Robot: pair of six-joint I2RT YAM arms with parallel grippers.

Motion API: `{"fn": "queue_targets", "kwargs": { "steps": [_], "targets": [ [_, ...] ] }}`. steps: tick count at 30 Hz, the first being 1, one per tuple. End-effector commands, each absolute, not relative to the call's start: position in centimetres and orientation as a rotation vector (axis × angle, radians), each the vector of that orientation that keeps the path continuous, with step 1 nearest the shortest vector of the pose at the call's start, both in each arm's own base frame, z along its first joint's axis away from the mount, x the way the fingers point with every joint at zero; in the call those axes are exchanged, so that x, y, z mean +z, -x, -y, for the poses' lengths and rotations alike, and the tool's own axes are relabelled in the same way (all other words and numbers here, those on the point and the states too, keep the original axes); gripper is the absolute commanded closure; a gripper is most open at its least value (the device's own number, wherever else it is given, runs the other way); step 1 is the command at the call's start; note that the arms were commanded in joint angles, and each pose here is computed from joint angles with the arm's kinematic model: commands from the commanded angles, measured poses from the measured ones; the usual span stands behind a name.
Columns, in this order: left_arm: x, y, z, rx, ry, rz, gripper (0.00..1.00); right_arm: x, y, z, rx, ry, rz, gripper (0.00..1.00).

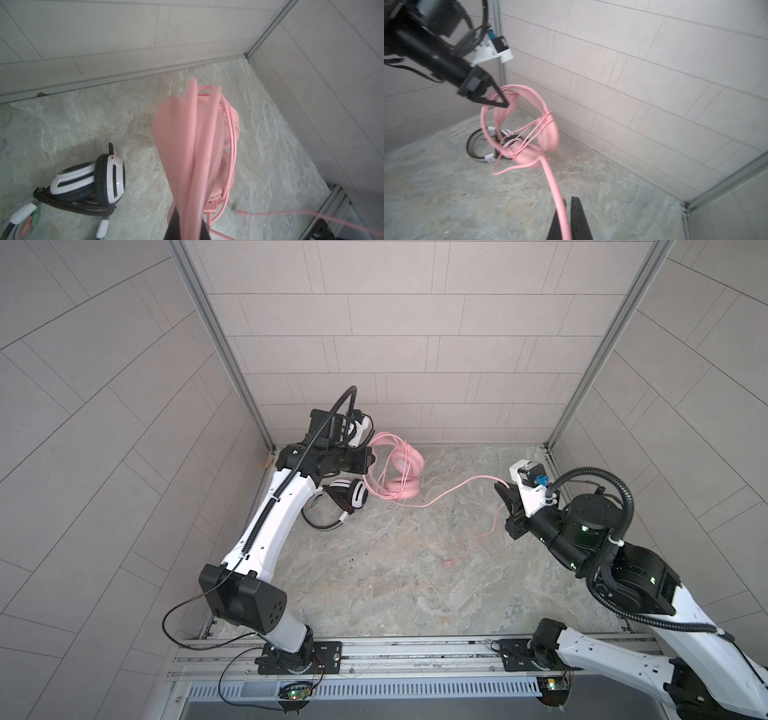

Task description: Wrap the headphones

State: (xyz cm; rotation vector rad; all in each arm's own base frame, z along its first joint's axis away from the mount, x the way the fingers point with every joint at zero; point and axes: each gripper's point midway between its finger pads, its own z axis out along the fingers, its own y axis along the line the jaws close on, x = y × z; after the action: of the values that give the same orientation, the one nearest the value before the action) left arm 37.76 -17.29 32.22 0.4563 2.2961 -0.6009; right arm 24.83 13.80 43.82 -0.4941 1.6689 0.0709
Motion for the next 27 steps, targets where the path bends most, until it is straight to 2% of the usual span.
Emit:
{"fn": "queue_targets", "kwargs": {
  "steps": [1,6,11,19,23,27],
  "targets": [
    [34.2,-32.0,17.5,-0.641,-0.702,-2.283,1.0,45.3,-27.5,-11.5,-0.086,0.446,-1.662,1.0],
    [32.4,-25.3,20.2,-0.906,-0.944,-2.427,1.0,45.5,-31.8,-11.6,0.031,0.424,-1.686,1.0],
    [36.5,-20.6,23.8,-1.293,-1.065,-2.238,1.0,44.0,-36.0,-13.6,0.215,0.474,-1.645,1.0],
    [47.1,-18.3,25.5,-1.664,-0.983,-1.808,1.0,38.4,-40.0,-17.3,0.535,0.508,-1.653,0.99],
    [53.8,-18.0,25.7,-1.887,-0.938,-1.534,1.0,38.0,-40.5,-19.5,0.748,0.527,-1.603,0.95],
    [57.4,-17.4,25.4,-2.064,-0.949,-1.433,1.0,38.7,-41.2,-21.7,0.974,0.533,-1.508,0.89]
  ]
}}
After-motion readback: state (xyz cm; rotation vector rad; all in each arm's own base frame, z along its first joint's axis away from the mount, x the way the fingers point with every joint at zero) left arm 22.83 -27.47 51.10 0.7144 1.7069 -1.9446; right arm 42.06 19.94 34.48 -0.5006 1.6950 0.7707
